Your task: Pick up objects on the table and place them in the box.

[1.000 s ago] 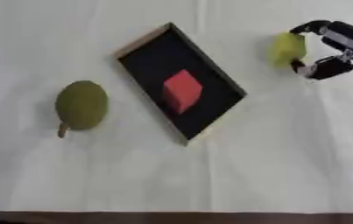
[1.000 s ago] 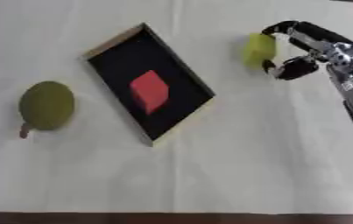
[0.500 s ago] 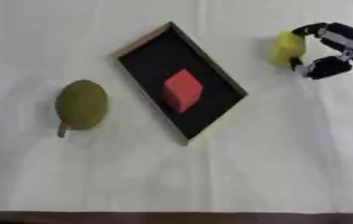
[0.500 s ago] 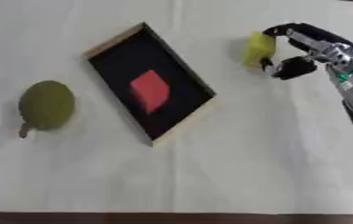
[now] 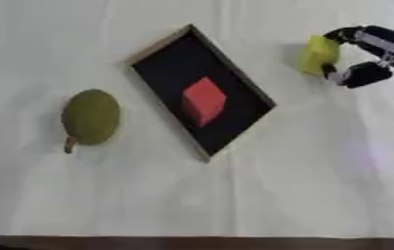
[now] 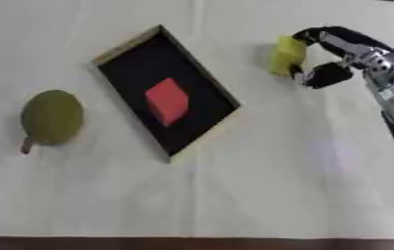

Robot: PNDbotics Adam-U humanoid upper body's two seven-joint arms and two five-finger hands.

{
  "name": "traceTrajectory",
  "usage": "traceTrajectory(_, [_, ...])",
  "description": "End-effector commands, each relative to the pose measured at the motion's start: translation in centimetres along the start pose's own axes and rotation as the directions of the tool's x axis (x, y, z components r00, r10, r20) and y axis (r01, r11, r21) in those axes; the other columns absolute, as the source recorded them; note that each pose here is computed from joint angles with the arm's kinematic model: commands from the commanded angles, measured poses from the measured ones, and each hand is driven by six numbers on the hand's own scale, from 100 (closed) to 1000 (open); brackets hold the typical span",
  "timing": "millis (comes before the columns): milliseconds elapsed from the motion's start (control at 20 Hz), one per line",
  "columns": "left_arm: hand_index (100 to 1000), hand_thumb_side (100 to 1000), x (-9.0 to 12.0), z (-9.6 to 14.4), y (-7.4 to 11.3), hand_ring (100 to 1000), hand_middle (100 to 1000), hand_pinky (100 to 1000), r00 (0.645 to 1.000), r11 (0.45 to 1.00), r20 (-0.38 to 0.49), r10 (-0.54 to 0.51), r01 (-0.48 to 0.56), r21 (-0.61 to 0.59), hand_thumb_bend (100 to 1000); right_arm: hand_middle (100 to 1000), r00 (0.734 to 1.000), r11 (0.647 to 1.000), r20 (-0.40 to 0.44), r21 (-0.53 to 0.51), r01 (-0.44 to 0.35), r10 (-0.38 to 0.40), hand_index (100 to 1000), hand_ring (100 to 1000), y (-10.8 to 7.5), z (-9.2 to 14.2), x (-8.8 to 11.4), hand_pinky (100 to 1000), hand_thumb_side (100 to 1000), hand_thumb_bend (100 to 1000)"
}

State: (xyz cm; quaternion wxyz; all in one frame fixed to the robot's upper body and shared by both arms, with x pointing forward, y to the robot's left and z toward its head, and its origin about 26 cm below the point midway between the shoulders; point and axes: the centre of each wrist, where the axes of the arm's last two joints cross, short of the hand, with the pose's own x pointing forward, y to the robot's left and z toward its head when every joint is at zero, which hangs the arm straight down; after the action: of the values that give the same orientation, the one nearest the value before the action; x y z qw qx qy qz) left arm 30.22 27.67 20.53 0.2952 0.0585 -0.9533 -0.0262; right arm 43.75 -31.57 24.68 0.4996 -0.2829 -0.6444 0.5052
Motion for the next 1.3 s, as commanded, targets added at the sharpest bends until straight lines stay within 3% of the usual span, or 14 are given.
traceTrajectory(50, [796, 558, 0.5, -0.3, 0.1, 720, 770, 732, 1.000, 1.000, 0.021, -0.002, 0.002, -0.004, 100, 553, 0.999, 0.998, 0.036, -0.069, -0.010, 0.013, 627, 849, -2.3, 0.8, 1.1, 970, 100, 100])
traceTrajectory(150, [796, 558, 0.5, -0.3, 0.1, 721, 770, 732, 1.000, 1.000, 0.022, -0.003, 0.003, -0.003, 100, 547, 0.997, 0.996, 0.078, -0.093, -0.012, 0.020, 622, 823, -2.9, 1.1, 2.1, 963, 100, 100])
traceTrajectory(200, [796, 558, 0.5, -0.3, 0.1, 721, 770, 732, 1.000, 1.000, 0.022, -0.003, 0.003, -0.002, 100, 547, 0.994, 0.995, 0.103, -0.101, -0.015, 0.026, 621, 817, -3.2, 1.3, 2.7, 961, 302, 100])
traceTrajectory(250, [796, 558, 0.6, -0.3, 0.1, 721, 771, 732, 1.000, 1.000, 0.023, -0.003, 0.003, -0.003, 100, 545, 0.990, 0.994, 0.136, -0.107, -0.024, 0.038, 620, 809, -3.5, 1.5, 3.5, 959, 100, 100])
traceTrajectory(700, [796, 552, 0.6, -0.4, 0.0, 722, 771, 733, 1.000, 1.000, 0.028, 0.002, -0.002, -0.018, 100, 546, 0.909, 0.993, 0.400, -0.036, -0.111, 0.116, 622, 770, -4.6, 1.5, 11.1, 941, 100, 100])
traceTrajectory(1100, [796, 546, 0.7, -0.7, -0.1, 722, 770, 733, 0.999, 1.000, 0.041, 0.008, -0.007, -0.021, 100, 544, 0.835, 0.986, 0.538, 0.034, -0.163, 0.120, 619, 742, -2.3, -1.5, 16.7, 925, 100, 100])
traceTrajectory(1300, [797, 542, 0.8, -0.9, 0.0, 723, 770, 733, 0.998, 1.000, 0.055, 0.005, -0.004, -0.023, 100, 540, 0.826, 0.981, 0.546, 0.039, -0.193, 0.141, 615, 730, -0.4, -3.3, 18.0, 916, 100, 100])
